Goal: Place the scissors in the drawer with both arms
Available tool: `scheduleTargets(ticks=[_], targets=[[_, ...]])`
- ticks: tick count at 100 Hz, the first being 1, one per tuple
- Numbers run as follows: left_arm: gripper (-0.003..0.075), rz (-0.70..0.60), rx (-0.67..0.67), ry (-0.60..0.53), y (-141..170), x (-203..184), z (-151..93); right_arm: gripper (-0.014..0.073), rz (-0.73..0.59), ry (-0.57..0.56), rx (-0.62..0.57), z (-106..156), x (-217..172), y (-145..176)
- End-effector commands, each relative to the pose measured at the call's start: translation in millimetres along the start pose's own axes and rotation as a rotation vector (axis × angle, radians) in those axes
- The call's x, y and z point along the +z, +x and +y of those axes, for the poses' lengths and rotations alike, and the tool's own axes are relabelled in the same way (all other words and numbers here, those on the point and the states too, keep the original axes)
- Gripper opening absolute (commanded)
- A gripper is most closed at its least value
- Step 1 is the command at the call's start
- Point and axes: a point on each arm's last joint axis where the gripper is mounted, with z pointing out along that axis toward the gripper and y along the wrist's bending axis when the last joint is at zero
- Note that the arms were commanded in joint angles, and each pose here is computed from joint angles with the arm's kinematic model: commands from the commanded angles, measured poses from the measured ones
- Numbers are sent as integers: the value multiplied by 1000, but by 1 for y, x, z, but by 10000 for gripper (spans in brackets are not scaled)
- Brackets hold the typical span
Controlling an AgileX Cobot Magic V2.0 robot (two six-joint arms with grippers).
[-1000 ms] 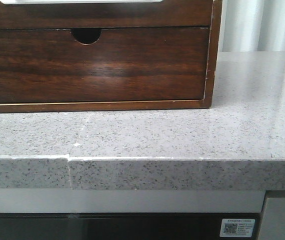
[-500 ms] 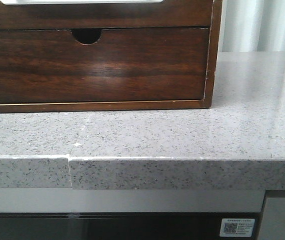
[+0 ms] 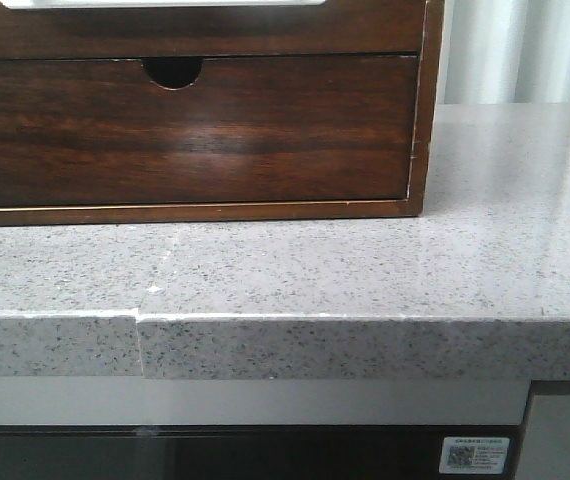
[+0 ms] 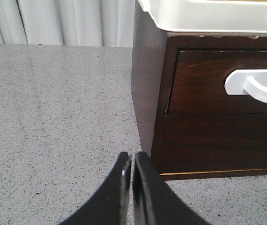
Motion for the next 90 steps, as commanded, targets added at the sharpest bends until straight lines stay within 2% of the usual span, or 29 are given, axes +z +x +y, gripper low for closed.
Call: scheduleTargets(ticks=[1, 33, 40, 45, 52, 56, 58, 64, 69, 75, 90], targets=[[-20, -93, -5, -5, -17, -2, 0, -69, -91, 18, -5, -2, -4, -17], [-20, -94, -2, -7, -17, -2, 0, -59, -92, 28, -20, -3, -4, -17], [-19, -101, 20, -17, -18, -2, 1, 6, -91, 43, -41, -4, -4, -17], [-6, -102, 30, -22, -18, -2, 1, 109, -92, 49, -51, -5, -4, -17], [90, -102, 32, -23, -18, -2, 1, 273, -92, 52, -55, -5, -4, -17], [189, -102, 32, -23, -18, -2, 1, 353, -96, 55, -59, -5, -4, -17], [262, -102, 32, -23, -18, -2, 1, 407, -96, 56, -60, -5, -4, -17], [397, -98, 32, -22, -17, -2, 1, 481, -96, 56, -60, -5, -4, -17], [472, -96, 32, -22, -17, -2, 1, 508, -96, 56, -60, -5, -4, -17], [505, -96, 32, -22, -17, -2, 1, 507, -96, 56, -60, -5, -4, -17], [490, -96, 25, -19, -17, -2, 1, 505, -96, 56, -60, -5, -4, -17]])
